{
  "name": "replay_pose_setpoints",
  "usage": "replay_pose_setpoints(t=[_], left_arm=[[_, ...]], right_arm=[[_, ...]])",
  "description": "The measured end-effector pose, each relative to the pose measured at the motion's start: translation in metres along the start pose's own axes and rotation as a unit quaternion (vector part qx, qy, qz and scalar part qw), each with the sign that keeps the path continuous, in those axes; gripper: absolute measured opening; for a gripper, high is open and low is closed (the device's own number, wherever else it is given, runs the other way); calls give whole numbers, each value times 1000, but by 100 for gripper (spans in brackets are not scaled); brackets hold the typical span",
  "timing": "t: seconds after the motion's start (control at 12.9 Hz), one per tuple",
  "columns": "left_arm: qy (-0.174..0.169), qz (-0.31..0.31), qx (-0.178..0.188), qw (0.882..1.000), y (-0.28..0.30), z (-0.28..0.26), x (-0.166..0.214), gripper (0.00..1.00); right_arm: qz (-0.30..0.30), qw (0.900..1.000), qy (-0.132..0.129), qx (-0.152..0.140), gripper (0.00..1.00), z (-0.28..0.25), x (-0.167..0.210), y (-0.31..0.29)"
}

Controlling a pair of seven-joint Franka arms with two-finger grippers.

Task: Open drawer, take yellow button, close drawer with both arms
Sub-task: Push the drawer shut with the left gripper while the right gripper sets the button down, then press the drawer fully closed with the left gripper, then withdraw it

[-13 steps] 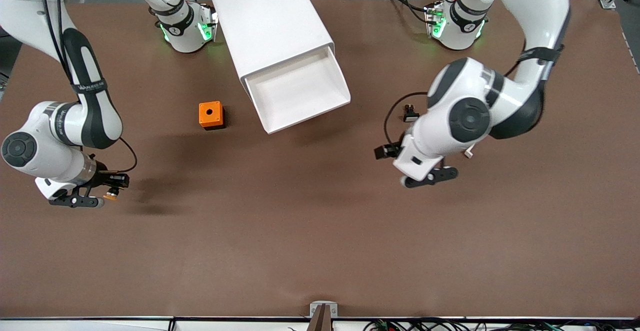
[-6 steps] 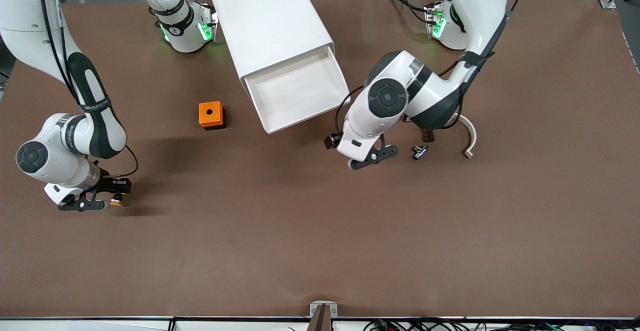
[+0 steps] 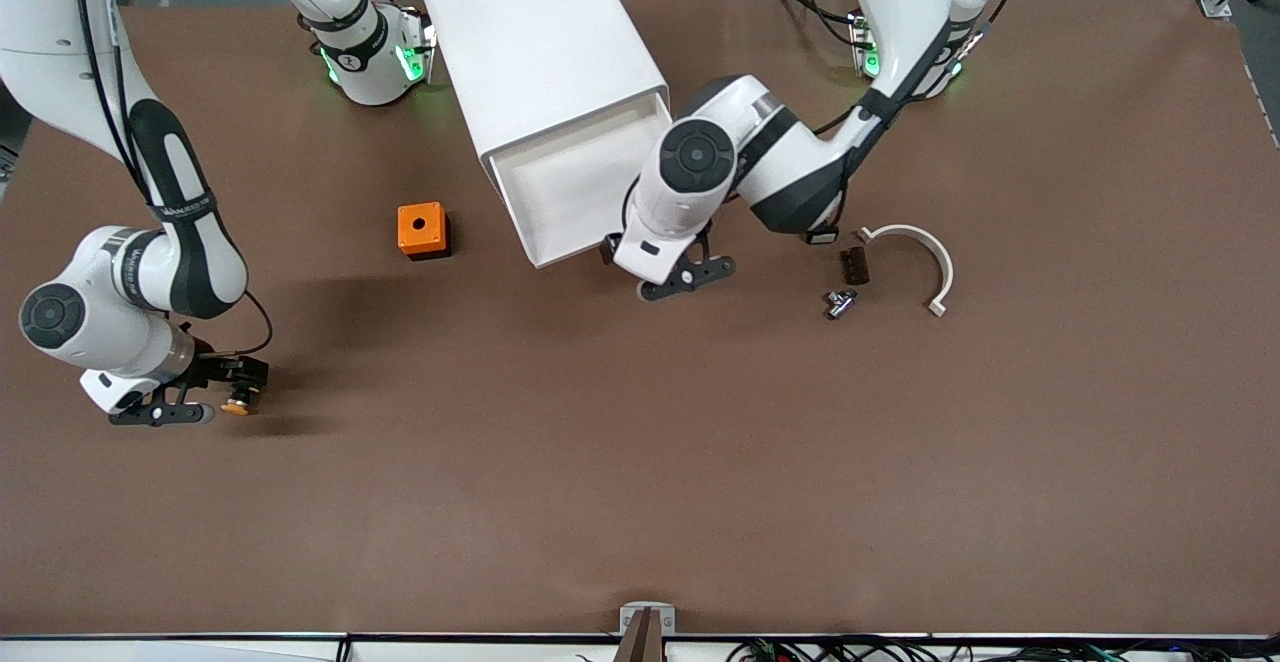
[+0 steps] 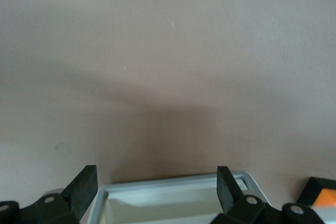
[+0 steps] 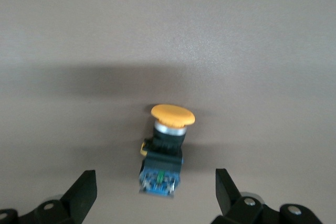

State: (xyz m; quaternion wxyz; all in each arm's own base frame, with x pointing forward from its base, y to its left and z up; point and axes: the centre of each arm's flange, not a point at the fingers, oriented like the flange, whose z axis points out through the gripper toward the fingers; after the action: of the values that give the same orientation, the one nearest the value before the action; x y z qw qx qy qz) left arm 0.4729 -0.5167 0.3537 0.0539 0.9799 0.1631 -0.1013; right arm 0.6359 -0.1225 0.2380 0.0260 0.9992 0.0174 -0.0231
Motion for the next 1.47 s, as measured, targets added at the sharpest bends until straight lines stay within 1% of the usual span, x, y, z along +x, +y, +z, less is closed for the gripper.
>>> replay_pose_setpoints(t=[0.16,0.47,0.78,0.85,1.01,1.16,1.47], left_arm=[[-1,-4,4,1000,8,5,-20,100],[-4,-15,15,1000,23,18,-64,100],[-11,-30,27,999,34,31,-111,100],[-13,-31,28,999,35,32,-117,100],[-17,-32,32,999,35,35,-123,100],[-21,-35,36,999,35,38,-132,100],[-25,-40,48,998,31,39,-132,100]], right_arm=[[16,1000,-23,8,100,-53,3,0],[59,997,-40,17,100,-151,-8,-18],[62,996,-59,21,100,-239,-33,-28],[62,996,-60,25,100,-259,-39,-30],[47,997,-61,28,100,-300,-46,-61],[44,997,-56,25,100,-328,-50,-86],[53,996,-60,25,100,-349,-56,-79]])
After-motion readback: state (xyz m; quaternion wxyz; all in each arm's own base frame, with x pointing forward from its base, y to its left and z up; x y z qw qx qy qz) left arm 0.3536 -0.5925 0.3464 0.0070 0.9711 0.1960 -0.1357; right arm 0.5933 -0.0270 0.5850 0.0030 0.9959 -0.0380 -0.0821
